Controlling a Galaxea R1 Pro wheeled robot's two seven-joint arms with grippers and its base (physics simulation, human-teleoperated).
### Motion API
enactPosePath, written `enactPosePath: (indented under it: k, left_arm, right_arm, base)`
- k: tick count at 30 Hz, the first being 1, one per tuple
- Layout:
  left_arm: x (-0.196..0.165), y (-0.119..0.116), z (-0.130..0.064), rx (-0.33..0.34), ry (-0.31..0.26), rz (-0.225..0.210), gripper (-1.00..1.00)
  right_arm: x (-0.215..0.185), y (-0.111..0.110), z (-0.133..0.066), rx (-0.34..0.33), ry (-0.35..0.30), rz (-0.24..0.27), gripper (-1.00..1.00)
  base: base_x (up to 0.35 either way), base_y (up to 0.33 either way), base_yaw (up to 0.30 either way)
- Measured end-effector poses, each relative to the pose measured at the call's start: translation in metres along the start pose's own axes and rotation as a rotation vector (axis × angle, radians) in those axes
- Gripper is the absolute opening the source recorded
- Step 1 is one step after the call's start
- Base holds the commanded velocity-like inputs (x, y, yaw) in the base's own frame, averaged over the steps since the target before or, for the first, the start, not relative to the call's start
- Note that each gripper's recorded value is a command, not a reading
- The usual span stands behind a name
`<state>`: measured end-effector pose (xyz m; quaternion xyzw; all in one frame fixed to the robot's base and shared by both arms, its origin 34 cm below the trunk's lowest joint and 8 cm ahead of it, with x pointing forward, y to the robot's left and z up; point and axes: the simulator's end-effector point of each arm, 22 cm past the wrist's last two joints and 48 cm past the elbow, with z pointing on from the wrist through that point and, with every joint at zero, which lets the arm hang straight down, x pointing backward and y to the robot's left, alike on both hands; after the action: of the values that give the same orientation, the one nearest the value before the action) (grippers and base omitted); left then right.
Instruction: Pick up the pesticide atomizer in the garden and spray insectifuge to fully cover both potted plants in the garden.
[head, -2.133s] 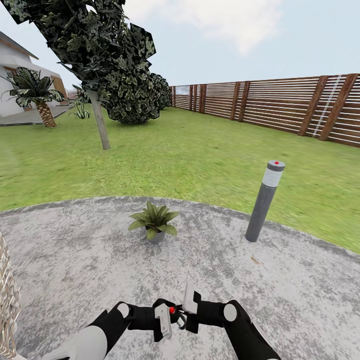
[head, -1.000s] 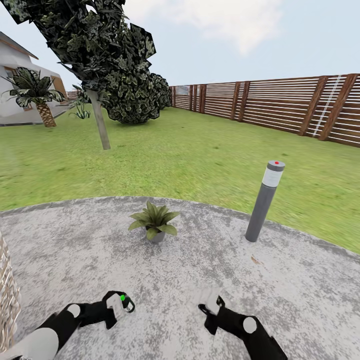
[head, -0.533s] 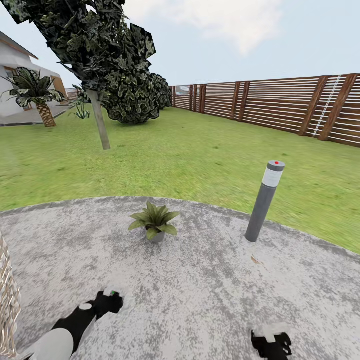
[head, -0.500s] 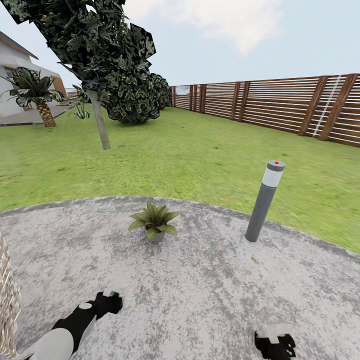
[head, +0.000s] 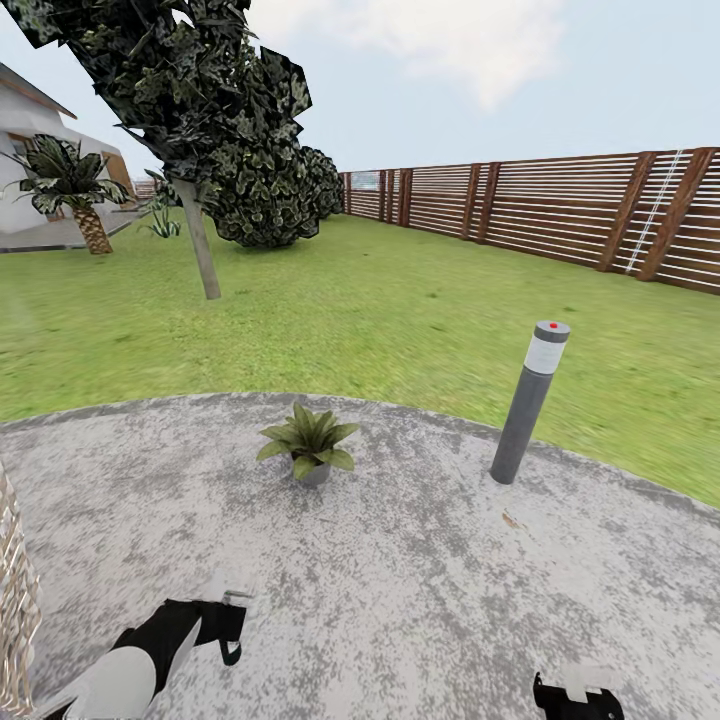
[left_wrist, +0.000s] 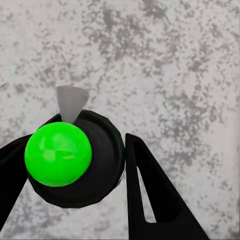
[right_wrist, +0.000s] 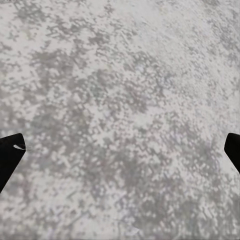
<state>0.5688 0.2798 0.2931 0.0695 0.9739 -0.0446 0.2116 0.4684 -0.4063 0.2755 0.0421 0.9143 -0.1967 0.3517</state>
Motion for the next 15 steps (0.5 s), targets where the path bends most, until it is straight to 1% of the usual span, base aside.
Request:
enactPosePath:
  k: [2, 3, 5, 7, 10, 13, 15]
  left_arm:
    - [0.000, 0.000, 0.000, 0.001, 0.003, 0.000, -1.00]
    - [-0.009, 0.000, -0.004, 0.001, 0.051, -0.024, -1.00]
    - [-0.016, 0.001, -0.008, 0.000, 0.088, -0.040, -1.00]
    - [-0.024, 0.005, -0.012, -0.006, 0.117, -0.055, -1.00]
    - [-0.042, 0.013, -0.021, -0.016, 0.143, -0.075, -1.00]
    - [-0.057, 0.017, -0.031, -0.021, 0.186, -0.102, -1.00]
    - [-0.069, 0.017, -0.036, -0.020, 0.193, -0.113, -1.00]
  right_arm:
    - [0.000, 0.000, 0.000, 0.000, 0.000, 0.000, 1.00]
    - [0.002, 0.005, -0.001, -0.008, 0.004, 0.002, 1.00]
    - [0.007, 0.012, -0.003, -0.022, 0.016, 0.007, 1.00]
    - [0.010, 0.015, -0.004, -0.028, 0.023, 0.008, 1.00]
    - [0.011, 0.016, -0.005, -0.034, 0.026, 0.006, 1.00]
    - [0.012, 0.017, -0.005, -0.037, 0.026, 0.005, 1.00]
    - [0.012, 0.017, -0.005, -0.037, 0.026, 0.005, 1.00]
  base:
    - [0.000, 0.000, 0.000]
    - [0.000, 0.000, 0.000]
    - [0.000, 0.000, 0.000]
    - [0.000, 0.000, 0.000]
    - [0.000, 0.000, 0.000]
    - [0.000, 0.000, 0.000]
    - [0.000, 0.000, 0.000]
